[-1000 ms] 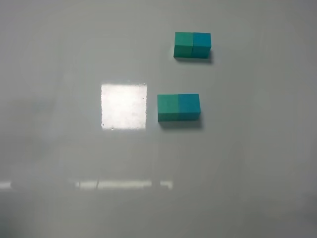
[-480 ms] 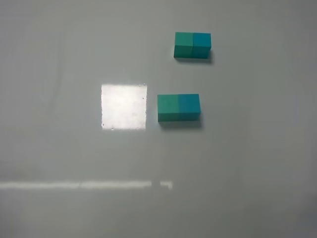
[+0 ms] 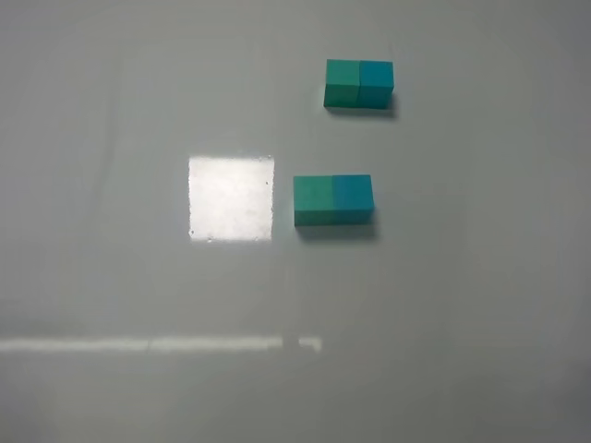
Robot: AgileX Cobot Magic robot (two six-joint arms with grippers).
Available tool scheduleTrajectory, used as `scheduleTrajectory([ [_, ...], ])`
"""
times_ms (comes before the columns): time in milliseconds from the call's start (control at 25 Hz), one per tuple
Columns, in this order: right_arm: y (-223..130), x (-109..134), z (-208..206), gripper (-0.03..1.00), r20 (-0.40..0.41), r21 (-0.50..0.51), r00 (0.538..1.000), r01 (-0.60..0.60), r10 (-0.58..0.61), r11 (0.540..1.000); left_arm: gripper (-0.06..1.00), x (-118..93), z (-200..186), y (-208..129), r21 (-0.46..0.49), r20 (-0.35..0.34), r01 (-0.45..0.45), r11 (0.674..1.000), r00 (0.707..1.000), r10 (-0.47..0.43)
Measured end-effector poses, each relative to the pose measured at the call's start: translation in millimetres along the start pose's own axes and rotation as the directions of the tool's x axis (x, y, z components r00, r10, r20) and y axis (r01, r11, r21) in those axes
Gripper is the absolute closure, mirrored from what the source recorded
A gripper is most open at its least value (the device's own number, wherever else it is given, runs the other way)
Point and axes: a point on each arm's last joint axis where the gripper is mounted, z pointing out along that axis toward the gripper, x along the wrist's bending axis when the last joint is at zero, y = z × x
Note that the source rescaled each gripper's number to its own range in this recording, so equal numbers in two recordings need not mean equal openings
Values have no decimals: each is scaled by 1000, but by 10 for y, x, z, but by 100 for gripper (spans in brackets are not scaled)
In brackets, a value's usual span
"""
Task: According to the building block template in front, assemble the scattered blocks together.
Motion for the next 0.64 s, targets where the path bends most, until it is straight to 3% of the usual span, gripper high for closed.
scheduleTrajectory([
  [280,0,0,0,30,0,0,1000,0,0,1000,9,-18,2,0,-30,-179,98,995,979,-102],
  [640,0,0,0,30,0,0,1000,0,0,1000,9,-18,2,0,-32,-192,104,994,975,-109],
])
